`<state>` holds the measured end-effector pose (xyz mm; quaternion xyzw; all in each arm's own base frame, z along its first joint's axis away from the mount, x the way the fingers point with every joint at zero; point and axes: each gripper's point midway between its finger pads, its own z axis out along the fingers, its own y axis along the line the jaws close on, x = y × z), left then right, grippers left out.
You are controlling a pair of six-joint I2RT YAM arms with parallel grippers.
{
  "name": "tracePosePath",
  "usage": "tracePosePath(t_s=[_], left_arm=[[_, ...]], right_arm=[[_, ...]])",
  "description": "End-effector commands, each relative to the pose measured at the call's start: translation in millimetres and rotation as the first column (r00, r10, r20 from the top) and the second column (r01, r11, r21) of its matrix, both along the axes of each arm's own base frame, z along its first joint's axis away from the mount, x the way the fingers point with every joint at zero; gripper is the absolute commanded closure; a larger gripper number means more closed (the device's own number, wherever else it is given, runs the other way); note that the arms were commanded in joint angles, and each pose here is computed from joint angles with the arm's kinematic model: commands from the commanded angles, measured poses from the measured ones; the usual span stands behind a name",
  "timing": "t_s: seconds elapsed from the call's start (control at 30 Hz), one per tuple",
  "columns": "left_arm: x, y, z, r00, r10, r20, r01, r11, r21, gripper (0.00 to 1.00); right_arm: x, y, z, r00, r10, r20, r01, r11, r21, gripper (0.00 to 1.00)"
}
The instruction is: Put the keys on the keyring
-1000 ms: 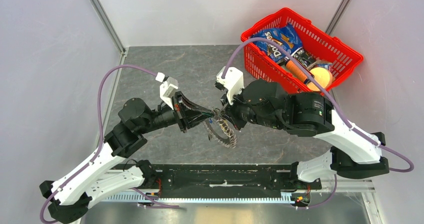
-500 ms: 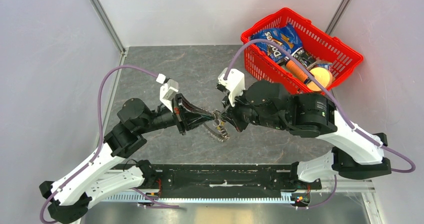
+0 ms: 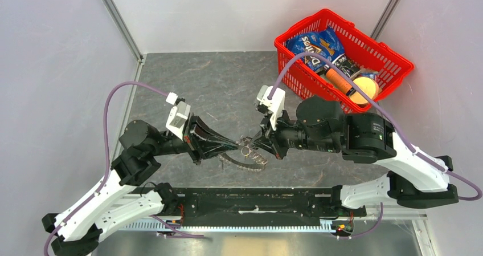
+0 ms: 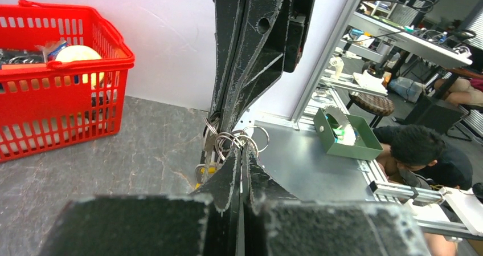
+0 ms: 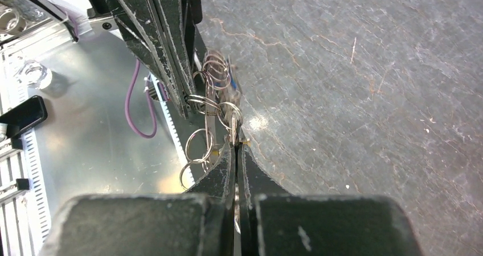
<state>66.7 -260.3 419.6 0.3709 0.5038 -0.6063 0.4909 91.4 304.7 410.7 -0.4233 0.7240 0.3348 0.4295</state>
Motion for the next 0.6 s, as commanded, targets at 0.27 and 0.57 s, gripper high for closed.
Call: tracePosePath(t_s=[0.27,0.57], left_arm=[[-16.9,9.7,25.7,0.992,-0.042,0.120,0.054,0.994,-0.099,0.98],[-23.3,10.1,26.9,0.989,-0.076,0.125,0.090,0.990,-0.109,0.98]], right_arm=[[-27.6,-6.3,10.6,0.988,0.155,0.002,-0.155,0.985,0.072,0.71],[-24.1,-20.8,43.2,0.981,0.151,0.124,-0.169,0.974,0.150,0.50]])
